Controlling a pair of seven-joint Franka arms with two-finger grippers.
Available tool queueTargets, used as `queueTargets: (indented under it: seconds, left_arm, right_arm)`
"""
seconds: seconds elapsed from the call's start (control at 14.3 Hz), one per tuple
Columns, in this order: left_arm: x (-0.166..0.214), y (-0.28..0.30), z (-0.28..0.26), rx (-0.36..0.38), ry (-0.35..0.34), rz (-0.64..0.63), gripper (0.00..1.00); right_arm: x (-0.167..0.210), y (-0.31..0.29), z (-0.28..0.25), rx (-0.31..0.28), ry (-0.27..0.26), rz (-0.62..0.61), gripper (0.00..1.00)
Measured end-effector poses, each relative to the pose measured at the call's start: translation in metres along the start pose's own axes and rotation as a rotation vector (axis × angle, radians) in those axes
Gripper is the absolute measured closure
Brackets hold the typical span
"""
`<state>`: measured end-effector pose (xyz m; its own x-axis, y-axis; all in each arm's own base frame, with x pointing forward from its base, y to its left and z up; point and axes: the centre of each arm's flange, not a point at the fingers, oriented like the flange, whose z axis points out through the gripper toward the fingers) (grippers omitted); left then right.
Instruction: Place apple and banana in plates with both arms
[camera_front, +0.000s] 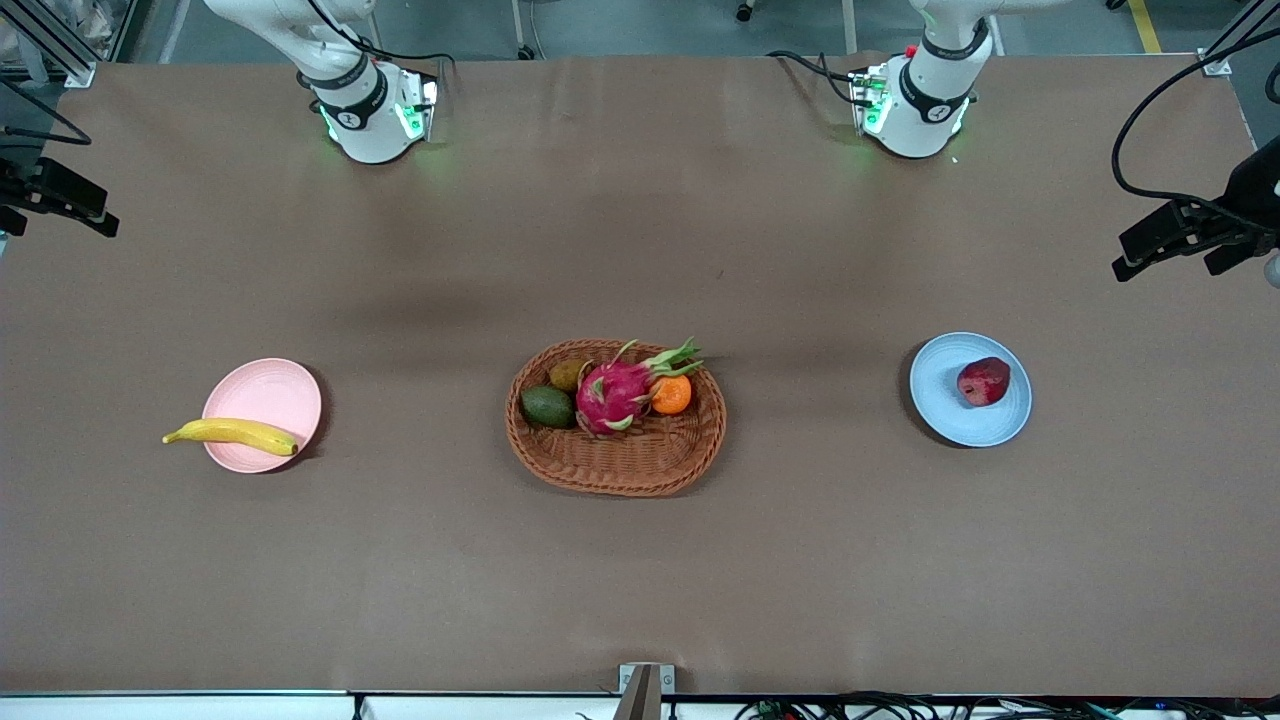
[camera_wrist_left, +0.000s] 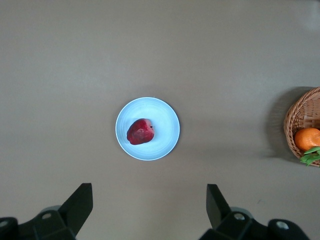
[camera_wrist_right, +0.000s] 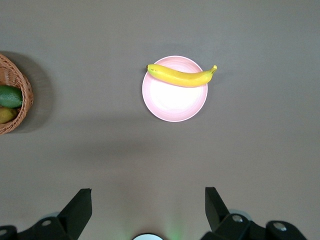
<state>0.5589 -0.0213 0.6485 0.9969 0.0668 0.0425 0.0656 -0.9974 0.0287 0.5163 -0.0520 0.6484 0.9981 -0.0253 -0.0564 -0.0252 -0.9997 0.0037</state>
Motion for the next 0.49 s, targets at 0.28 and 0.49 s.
queueTargets:
  seconds: [0.28,0.49]
  left_arm:
    - [0.0,0.0,0.0,0.0,0.0,0.0,0.0]
    - [0.0,0.0,0.0,0.0,0.0,0.0,0.0]
  right_arm:
    - [-0.0024,0.0084,0.0005,0.018,-0.009,0.017,0.0]
    - [-0.0055,0.0049,-0.0044,0.018,0.0,0.007,0.0]
